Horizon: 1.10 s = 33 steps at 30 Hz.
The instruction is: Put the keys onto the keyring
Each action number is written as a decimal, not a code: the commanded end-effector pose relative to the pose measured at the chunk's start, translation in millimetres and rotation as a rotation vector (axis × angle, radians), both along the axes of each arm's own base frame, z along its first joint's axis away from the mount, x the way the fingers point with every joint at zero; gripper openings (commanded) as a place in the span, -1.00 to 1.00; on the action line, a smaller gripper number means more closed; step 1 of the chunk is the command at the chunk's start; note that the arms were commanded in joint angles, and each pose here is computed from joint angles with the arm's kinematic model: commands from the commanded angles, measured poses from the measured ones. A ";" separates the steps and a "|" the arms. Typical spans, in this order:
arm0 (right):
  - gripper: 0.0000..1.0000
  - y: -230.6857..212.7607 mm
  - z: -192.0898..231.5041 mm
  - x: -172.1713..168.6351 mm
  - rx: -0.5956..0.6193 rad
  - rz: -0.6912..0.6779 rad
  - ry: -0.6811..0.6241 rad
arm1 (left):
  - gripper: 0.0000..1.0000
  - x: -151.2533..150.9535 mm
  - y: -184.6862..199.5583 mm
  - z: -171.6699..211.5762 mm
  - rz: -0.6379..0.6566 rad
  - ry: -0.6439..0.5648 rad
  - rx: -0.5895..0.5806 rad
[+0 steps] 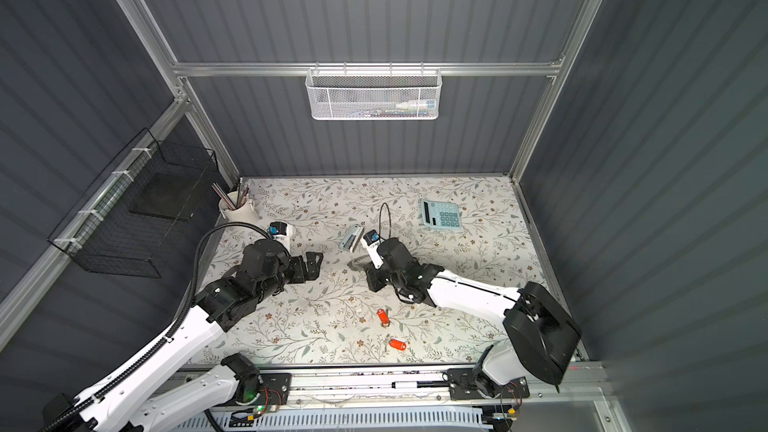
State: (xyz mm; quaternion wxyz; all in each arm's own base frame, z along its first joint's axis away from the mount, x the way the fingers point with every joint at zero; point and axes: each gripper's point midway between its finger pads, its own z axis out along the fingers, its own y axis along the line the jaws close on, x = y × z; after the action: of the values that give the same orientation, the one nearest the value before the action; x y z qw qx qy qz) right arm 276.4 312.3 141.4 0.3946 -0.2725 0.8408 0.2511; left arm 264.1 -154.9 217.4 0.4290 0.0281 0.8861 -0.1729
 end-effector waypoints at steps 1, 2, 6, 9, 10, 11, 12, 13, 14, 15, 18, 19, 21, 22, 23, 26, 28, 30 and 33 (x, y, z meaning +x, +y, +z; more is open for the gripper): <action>-1.00 -7.6 44.4 19.5 0.099 -0.026 -0.180 | 0.93 2.6 -12.3 24.0 -0.073 -0.044 -0.018; -1.00 -10.6 50.0 20.8 0.120 -0.028 -0.192 | 0.91 2.8 -15.9 26.6 -0.088 -0.044 -0.025; -1.00 -21.9 73.4 25.0 0.187 -0.023 -0.262 | 0.83 4.5 -30.1 31.4 -0.141 -0.020 -0.046; -1.00 -34.2 89.5 30.2 0.256 -0.037 -0.296 | 0.78 4.3 -45.6 36.3 -0.210 -0.011 -0.075; -1.00 -38.9 96.7 31.0 0.292 -0.039 -0.312 | 0.76 4.9 -50.9 38.2 -0.232 -0.011 -0.086; -1.00 -42.7 101.5 30.4 0.322 -0.037 -0.323 | 0.75 5.7 -54.7 39.8 -0.248 -0.010 -0.093; -1.00 -46.3 106.4 28.8 0.348 -0.030 -0.335 | 0.73 6.0 -59.8 42.7 -0.270 -0.011 -0.104; -1.00 -48.5 111.6 26.6 0.370 -0.020 -0.346 | 0.71 5.9 -64.5 44.7 -0.291 -0.011 -0.115; -1.00 -49.4 116.5 24.3 0.384 -0.008 -0.354 | 0.69 6.2 -68.0 46.7 -0.305 -0.014 -0.124; -1.00 -49.7 120.0 20.9 0.398 0.007 -0.357 | 0.68 6.2 -73.1 49.3 -0.326 -0.016 -0.139; -1.00 -49.2 133.9 6.8 0.479 0.071 -0.361 | 0.64 3.9 -89.0 59.2 -0.409 -0.045 -0.193; -1.00 -48.7 137.5 3.0 0.508 0.092 -0.354 | 0.63 2.9 -94.6 62.9 -0.440 -0.055 -0.210; -1.00 -50.4 148.0 -6.1 0.559 0.132 -0.361 | 0.61 -0.2 -106.8 67.9 -0.511 -0.074 -0.245; -1.00 -52.1 155.6 -11.8 0.592 0.154 -0.380 | 0.59 -0.7 -112.5 69.8 -0.539 -0.083 -0.264; -1.00 -53.3 158.4 -15.2 0.613 0.169 -0.386 | 0.57 -2.8 -117.6 73.6 -0.569 -0.091 -0.288; -1.00 -55.3 167.2 -20.9 0.663 0.209 -0.377 | 0.47 -3.3 -128.2 82.2 -0.625 -0.122 -0.327; -1.00 -56.3 173.9 -25.7 0.695 0.234 -0.375 | 0.44 -3.7 -130.6 88.8 -0.647 -0.160 -0.336; -1.00 -55.4 179.8 -31.5 0.722 0.263 -0.369 | 0.41 -5.3 -131.9 94.6 -0.666 -0.195 -0.343; -1.00 -54.4 185.2 -39.3 0.746 0.298 -0.356 | 0.36 -12.6 -134.2 103.6 -0.713 -0.231 -0.359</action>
State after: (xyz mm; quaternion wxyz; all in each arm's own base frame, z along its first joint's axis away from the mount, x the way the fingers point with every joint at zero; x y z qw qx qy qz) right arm 256.7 257.7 302.1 0.5613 -0.2488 0.6073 0.5041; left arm 261.5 -284.6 295.6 0.4096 0.2395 0.7670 -0.4320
